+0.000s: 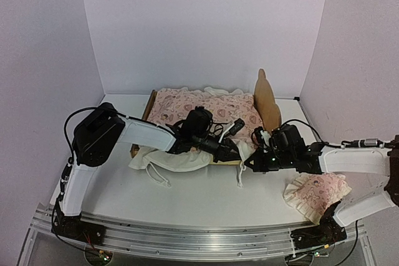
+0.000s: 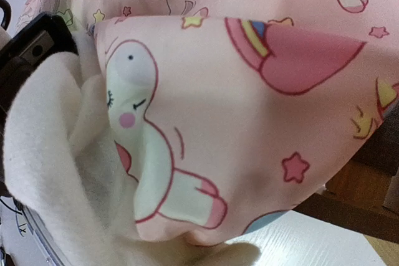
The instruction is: Set up the pet bed
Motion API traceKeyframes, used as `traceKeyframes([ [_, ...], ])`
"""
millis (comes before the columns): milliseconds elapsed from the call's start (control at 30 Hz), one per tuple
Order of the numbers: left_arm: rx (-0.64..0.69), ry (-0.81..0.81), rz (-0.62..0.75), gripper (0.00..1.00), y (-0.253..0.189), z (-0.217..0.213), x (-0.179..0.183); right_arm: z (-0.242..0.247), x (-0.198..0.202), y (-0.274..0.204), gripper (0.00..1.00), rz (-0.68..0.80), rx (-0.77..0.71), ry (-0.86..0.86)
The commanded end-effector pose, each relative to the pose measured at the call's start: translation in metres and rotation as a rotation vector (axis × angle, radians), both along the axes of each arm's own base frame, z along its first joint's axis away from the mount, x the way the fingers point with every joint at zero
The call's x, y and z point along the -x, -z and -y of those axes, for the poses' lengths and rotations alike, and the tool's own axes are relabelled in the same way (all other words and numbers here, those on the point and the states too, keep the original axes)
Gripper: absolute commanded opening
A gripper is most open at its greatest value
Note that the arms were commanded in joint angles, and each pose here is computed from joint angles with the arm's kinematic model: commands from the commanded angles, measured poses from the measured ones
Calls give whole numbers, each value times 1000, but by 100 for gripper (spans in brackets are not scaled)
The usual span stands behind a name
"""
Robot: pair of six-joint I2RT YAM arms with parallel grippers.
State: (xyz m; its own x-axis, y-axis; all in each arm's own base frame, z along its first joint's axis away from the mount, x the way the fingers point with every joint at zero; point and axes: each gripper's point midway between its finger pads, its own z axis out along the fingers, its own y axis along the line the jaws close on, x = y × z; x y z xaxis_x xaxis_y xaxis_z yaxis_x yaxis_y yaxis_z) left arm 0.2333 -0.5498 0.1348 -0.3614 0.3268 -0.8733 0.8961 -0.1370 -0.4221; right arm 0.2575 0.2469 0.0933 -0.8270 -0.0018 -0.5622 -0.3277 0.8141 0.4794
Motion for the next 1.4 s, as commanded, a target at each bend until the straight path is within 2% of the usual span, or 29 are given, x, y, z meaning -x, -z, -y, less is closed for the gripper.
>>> traceKeyframes([
  [0,-138,69,-83,0,38,-11,26,-10,-4,-22,0,27,-48,-24],
  [167,-93,92,9,0,17,1,25,-16,-1,-25,0,11,-71,-57],
  [333,-108,103,70,0,2,-8,26,-15,3,-25,0,3,-83,-53],
  [500,-244,101,-84,0,32,-28,38,-17,6,-19,0,-29,-89,-63],
  [600,-247,114,-118,0,34,-41,63,-17,8,-15,0,-46,-87,-62],
  [667,-224,98,-88,0,33,-42,69,-19,8,-13,0,-54,-87,-69],
  [867,-164,-40,65,0,38,-18,31,-24,6,-16,0,-50,-90,-92],
  [967,-123,-56,152,0,28,-9,18,-21,10,-12,0,-68,-73,-92],
  [1100,-108,-78,201,0,16,-9,5,-15,14,-10,0,-76,-63,-81],
  [1367,-132,-163,259,0,27,-8,-21,-8,22,-18,0,-69,-48,-95],
])
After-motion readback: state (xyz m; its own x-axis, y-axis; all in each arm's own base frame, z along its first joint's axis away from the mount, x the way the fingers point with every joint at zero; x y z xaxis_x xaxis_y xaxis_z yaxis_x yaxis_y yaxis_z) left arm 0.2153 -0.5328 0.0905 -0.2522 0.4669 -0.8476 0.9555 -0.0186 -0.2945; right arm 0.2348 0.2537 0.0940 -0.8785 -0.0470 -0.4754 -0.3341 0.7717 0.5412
